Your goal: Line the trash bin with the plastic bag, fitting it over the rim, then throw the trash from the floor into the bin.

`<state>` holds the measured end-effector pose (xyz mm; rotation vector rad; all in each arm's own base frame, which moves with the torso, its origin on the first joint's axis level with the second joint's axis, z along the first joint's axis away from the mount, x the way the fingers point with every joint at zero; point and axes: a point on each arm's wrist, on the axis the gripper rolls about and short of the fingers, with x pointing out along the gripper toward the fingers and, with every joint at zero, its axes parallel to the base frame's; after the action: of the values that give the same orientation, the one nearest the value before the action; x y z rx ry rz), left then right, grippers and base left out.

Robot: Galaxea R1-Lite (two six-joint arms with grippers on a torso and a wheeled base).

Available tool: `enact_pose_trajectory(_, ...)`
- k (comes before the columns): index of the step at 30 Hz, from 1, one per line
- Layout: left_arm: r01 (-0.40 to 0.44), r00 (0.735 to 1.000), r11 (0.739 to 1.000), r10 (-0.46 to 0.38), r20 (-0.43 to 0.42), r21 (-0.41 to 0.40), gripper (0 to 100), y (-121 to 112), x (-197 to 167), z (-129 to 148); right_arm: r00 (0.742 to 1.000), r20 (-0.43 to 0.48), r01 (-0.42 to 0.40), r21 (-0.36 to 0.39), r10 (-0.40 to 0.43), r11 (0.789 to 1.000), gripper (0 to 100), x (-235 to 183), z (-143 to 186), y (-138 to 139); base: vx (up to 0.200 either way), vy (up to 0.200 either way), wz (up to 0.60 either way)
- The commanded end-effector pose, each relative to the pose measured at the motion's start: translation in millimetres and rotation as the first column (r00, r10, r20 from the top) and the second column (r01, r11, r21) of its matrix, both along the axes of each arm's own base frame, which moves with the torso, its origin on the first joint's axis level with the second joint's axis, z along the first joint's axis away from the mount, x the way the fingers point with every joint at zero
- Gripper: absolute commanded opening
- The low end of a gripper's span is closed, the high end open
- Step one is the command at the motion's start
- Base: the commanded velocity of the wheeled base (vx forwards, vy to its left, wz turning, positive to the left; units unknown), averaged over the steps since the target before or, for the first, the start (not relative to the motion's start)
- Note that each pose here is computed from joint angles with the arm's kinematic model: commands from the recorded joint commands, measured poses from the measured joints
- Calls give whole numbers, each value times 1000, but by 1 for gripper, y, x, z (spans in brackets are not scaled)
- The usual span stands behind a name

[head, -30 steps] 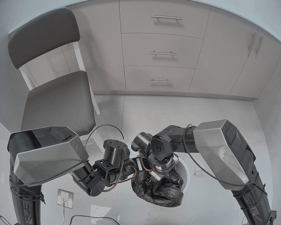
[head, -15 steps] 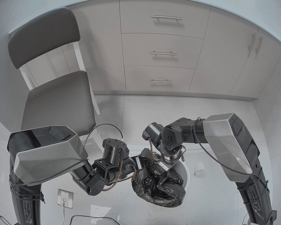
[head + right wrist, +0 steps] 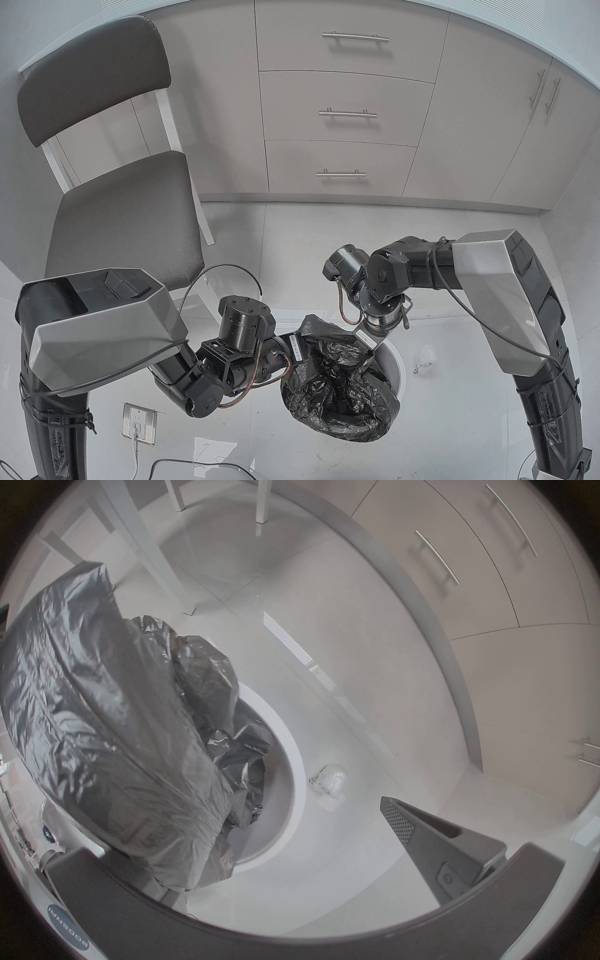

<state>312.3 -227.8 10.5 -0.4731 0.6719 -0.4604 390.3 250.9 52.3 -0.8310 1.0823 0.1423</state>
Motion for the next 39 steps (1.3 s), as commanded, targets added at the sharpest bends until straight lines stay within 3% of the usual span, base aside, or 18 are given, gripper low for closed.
enact_pose_trajectory(1,0,1000,1000,0,-3,2,0,1,-1,0,1000,25,0,-7,0,1000,100,-1,13,-3,0,0,0)
enact_pose_trajectory(13,6,1000,1000,-6,-3,4,0,0,-2,-1,999,27,25,-88,-23,996,100,10,13,-24,0,0,0)
enact_pose_trajectory(27,9,1000,1000,-9,-10,16,0,-2,-1,-7,997,-2,71,-110,-72,991,100,25,-1,-48,0,0,0)
enact_pose_trajectory(35,24,1000,999,-24,1,35,0,-3,-2,-6,996,-36,77,-77,-80,994,100,30,-17,-50,0,0,0)
enact_pose_trajectory(39,46,999,997,-47,17,60,0,-5,-4,-5,997,-10,73,9,-73,997,100,33,-27,-39,0,0,0)
